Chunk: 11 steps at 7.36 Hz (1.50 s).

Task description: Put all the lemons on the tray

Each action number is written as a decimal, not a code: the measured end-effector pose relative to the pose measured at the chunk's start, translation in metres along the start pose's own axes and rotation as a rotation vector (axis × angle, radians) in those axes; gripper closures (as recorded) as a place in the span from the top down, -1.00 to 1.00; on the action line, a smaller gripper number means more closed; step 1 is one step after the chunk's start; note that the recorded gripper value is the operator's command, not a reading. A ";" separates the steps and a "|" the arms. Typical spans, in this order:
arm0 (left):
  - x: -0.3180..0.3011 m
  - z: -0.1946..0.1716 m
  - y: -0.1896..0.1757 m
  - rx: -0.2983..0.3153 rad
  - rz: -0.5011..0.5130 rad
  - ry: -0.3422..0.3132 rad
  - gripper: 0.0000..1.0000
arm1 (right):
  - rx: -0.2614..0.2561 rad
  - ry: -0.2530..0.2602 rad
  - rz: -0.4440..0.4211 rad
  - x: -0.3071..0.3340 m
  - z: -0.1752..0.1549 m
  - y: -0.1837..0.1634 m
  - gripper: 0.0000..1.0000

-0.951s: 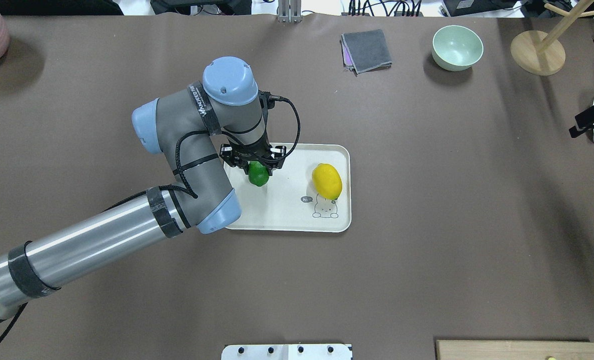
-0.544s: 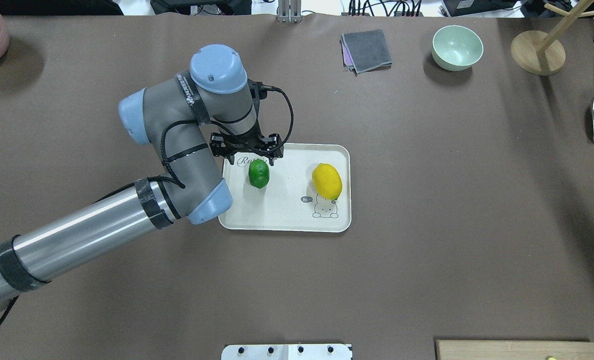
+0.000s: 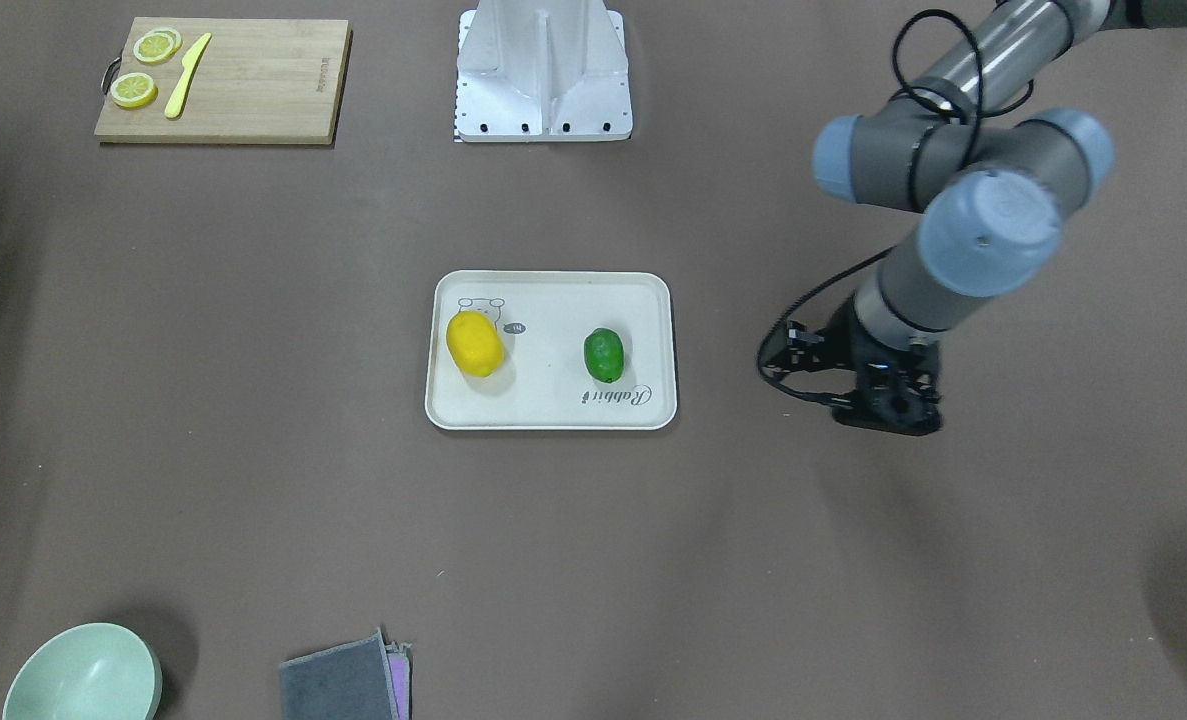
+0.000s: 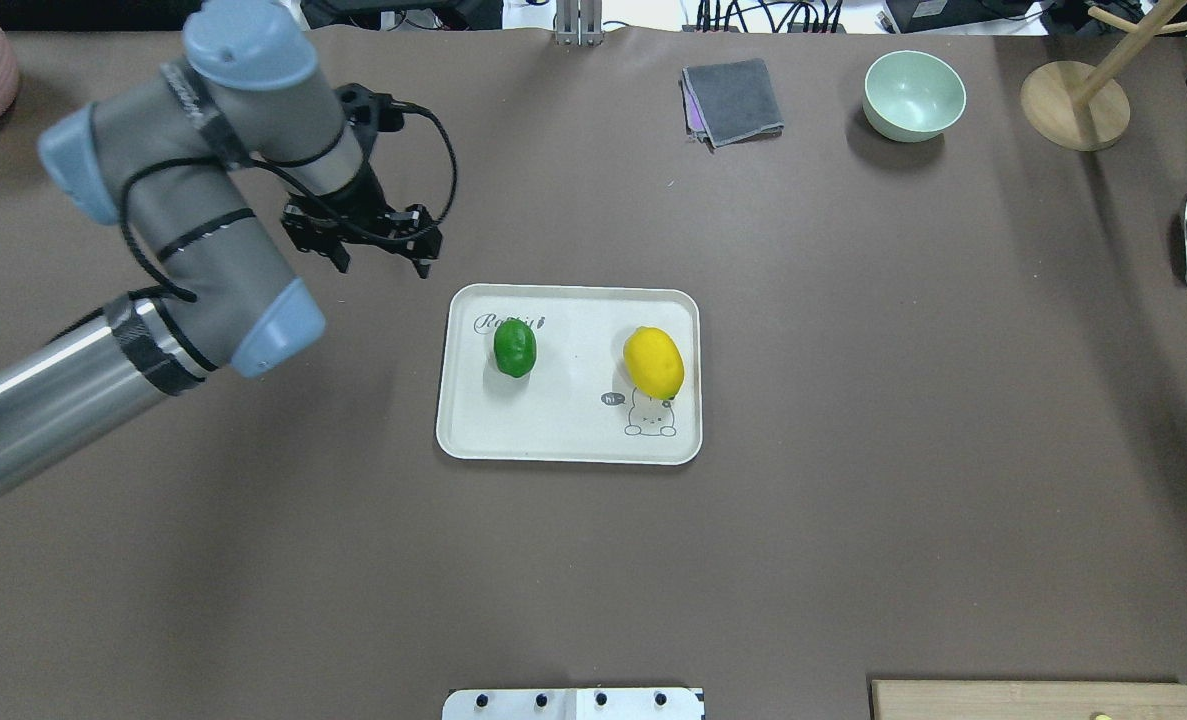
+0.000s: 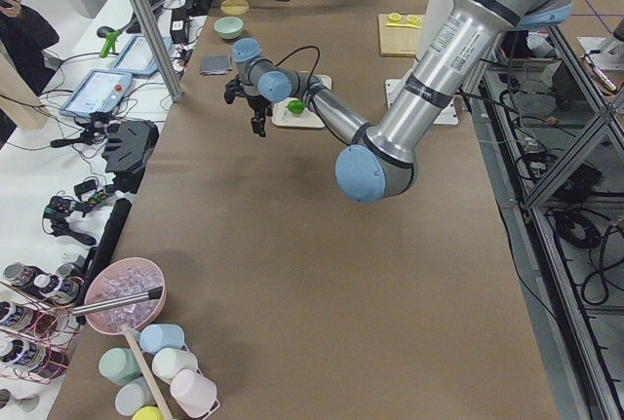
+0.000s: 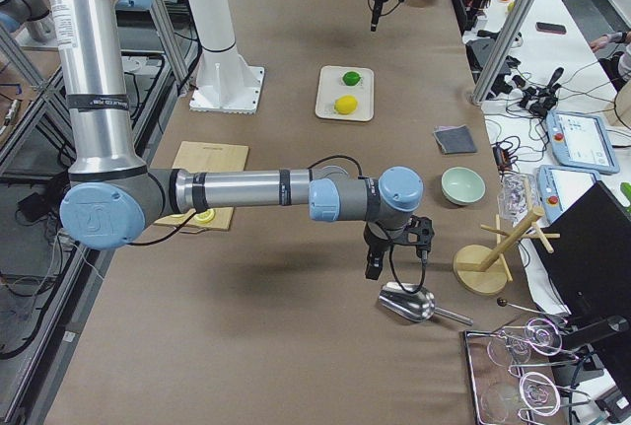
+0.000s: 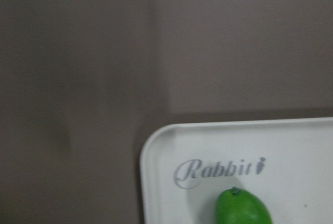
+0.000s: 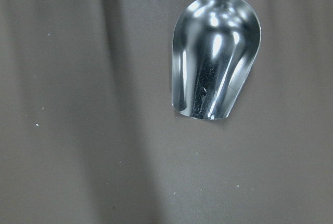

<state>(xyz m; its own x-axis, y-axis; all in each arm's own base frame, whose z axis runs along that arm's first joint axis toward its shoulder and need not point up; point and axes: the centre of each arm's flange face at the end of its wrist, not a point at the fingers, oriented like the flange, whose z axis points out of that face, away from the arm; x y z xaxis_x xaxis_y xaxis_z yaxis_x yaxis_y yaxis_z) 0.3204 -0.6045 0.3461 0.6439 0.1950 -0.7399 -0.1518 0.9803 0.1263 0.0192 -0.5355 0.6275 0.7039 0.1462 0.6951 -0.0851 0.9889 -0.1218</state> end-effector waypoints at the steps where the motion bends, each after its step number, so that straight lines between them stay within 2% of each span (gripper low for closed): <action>1: -0.068 -0.016 0.007 0.007 0.019 -0.025 0.96 | -0.001 -0.001 0.007 0.003 0.001 0.001 0.98; 3: -0.183 -0.025 0.028 -0.007 0.002 -0.074 0.96 | 0.000 0.000 0.008 0.004 0.000 0.003 0.99; 5: -0.262 -0.024 0.052 -0.043 -0.007 -0.105 0.96 | 0.004 0.007 0.009 0.003 -0.003 0.003 0.98; 7: -0.319 -0.039 0.129 -0.053 0.006 -0.130 0.96 | -0.001 0.008 0.020 0.000 -0.007 0.004 0.99; 9: -0.332 -0.059 0.219 -0.043 0.000 -0.169 0.97 | -0.017 0.006 0.042 0.002 -0.007 0.006 0.99; 11: -0.356 -0.080 0.262 -0.027 -0.059 -0.185 0.96 | -0.021 0.012 0.050 0.004 -0.009 0.008 0.99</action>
<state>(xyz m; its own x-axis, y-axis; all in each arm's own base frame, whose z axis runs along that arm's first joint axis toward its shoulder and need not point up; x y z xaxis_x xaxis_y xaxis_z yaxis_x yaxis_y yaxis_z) -0.0086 -0.4197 0.5903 0.7787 0.1423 -0.6111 -0.1284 0.9895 0.0668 0.0281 -0.5276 0.6232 0.7077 0.1952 0.6790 -0.1056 0.9795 -0.1716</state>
